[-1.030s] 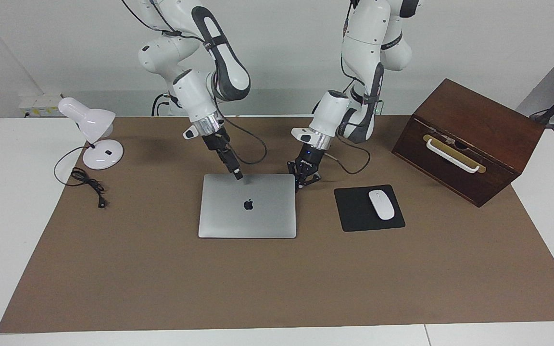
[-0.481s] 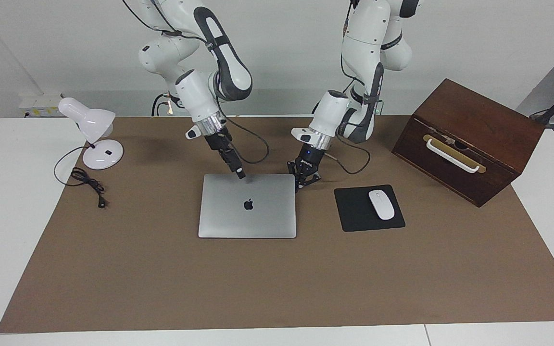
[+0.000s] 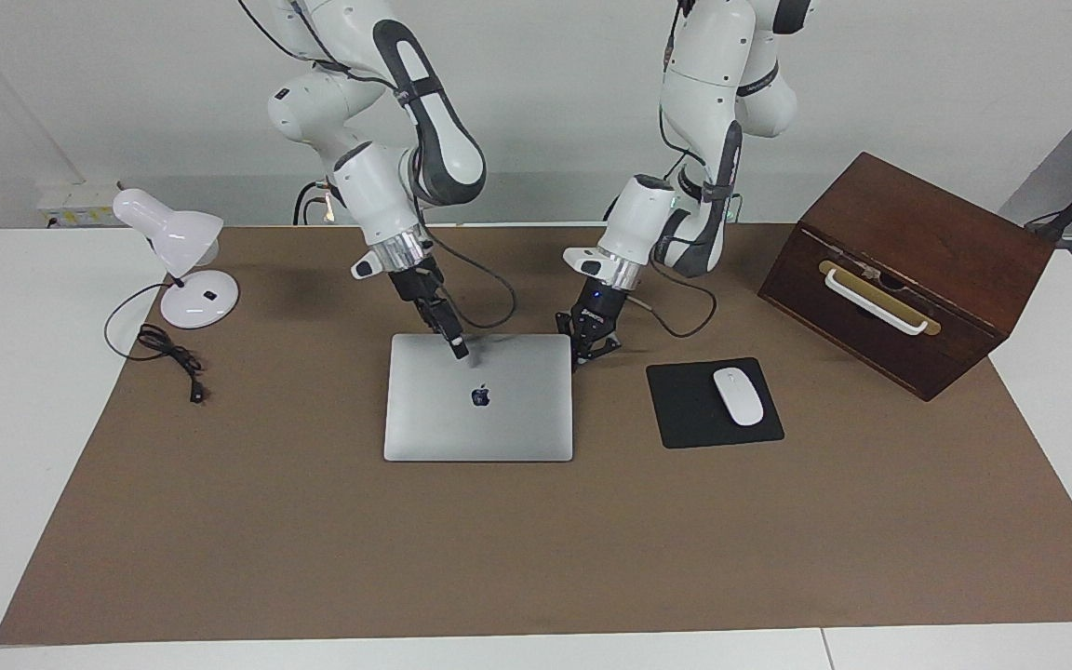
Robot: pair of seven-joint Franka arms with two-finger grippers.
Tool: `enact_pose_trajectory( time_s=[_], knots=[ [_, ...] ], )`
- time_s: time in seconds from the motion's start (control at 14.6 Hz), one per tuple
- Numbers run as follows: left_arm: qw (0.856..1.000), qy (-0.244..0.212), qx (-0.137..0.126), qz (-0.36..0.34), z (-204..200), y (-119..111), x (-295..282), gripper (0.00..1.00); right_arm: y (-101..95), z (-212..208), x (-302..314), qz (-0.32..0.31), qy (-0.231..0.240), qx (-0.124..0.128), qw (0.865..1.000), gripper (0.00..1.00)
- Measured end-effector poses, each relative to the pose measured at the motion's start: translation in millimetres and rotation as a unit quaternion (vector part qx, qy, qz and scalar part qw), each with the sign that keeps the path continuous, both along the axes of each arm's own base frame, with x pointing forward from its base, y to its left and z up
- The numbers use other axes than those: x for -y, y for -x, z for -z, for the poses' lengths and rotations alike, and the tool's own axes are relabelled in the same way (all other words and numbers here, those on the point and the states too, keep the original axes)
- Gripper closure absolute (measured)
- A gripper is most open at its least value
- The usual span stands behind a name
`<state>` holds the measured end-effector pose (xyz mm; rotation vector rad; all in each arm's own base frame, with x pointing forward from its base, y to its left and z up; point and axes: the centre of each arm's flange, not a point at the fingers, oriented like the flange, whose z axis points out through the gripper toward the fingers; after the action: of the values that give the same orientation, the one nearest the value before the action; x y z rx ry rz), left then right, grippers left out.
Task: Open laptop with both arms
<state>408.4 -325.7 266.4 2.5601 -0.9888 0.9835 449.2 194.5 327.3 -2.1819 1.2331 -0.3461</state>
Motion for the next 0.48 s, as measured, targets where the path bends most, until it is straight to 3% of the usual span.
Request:
enact_pose_trajectory(
  time_s=[0.48],
  knots=[
    [1.0,0.0,0.0,0.001,0.0,0.0,0.0,0.99,-16.0,-16.5,-10.3,0.0,-0.01,0.02,1.0,0.0]
  ],
)
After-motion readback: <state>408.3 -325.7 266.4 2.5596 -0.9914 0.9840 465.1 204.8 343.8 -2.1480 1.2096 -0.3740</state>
